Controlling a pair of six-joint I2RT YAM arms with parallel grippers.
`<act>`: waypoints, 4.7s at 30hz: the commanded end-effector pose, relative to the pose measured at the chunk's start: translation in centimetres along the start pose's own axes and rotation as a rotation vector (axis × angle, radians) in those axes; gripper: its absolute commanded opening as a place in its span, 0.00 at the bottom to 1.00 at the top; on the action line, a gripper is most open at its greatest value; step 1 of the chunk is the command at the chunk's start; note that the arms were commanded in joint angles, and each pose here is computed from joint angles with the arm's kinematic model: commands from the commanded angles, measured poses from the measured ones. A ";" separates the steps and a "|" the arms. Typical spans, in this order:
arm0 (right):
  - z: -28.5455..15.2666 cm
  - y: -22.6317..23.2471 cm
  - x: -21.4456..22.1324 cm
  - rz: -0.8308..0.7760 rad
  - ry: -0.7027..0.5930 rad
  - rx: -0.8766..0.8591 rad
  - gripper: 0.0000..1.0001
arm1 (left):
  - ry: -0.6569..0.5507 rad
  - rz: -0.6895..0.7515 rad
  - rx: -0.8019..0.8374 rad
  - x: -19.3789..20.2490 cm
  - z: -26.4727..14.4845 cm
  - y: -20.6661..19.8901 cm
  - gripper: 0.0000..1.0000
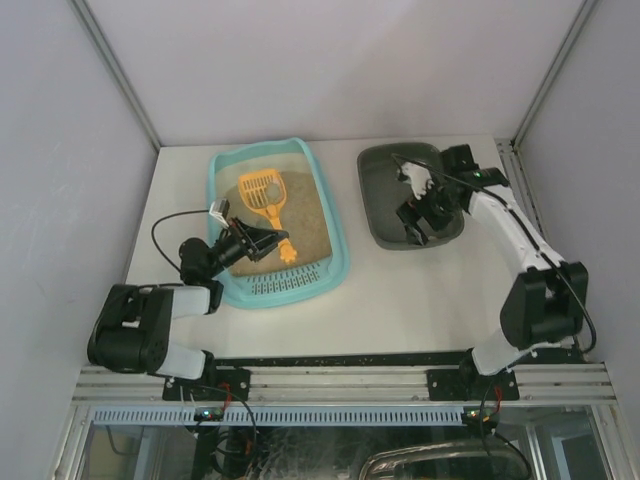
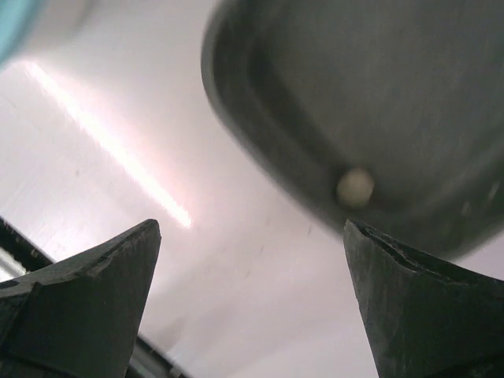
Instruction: Clean the litter box
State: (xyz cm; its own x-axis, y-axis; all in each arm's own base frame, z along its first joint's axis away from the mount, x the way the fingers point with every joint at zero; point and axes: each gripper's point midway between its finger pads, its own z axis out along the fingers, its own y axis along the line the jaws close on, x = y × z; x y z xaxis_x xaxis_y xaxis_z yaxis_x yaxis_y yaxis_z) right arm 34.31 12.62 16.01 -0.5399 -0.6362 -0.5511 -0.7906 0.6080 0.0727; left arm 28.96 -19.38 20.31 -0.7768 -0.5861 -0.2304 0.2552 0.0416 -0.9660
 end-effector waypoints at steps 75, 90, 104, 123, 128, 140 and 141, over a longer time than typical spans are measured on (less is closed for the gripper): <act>-8.1 -1.3 9.1 0.361 -0.286 0.449 1.00 | 0.646 0.688 -0.758 10.2 22.9 5.4 0.00; -8.3 -1.3 9.0 0.362 -0.301 0.448 1.00 | 0.569 1.092 -1.126 7.4 20.8 9.3 0.00; -8.8 1.0 4.6 0.182 -0.383 0.340 1.00 | 0.394 0.837 -0.807 5.3 11.2 -11.2 0.00; 7.4 -2.3 -16.2 -0.021 -0.290 -0.073 1.00 | 0.384 0.444 -1.378 -0.5 -7.8 1.4 0.00; 10.2 -1.7 -16.9 0.020 -0.262 -0.159 1.00 | 0.342 0.291 -1.358 -2.4 -8.4 4.1 0.00; 12.3 -0.6 -14.2 0.053 -0.196 -0.218 1.00 | 0.573 0.119 -1.308 -2.9 -5.6 11.1 0.00; 12.3 -0.4 -14.1 0.056 -0.194 -0.225 1.00 | 0.577 0.111 -1.318 -2.8 -5.8 11.5 0.00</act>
State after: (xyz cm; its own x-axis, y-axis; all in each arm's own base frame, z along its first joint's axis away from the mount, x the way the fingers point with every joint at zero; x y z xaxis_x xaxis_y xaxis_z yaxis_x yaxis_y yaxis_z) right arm 46.71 26.58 12.53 -0.5305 -0.5052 -0.6807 -0.8148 0.5255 0.2451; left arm 30.25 -11.81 9.27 -0.9814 -0.1880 -0.0388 -0.1738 0.9560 -0.2365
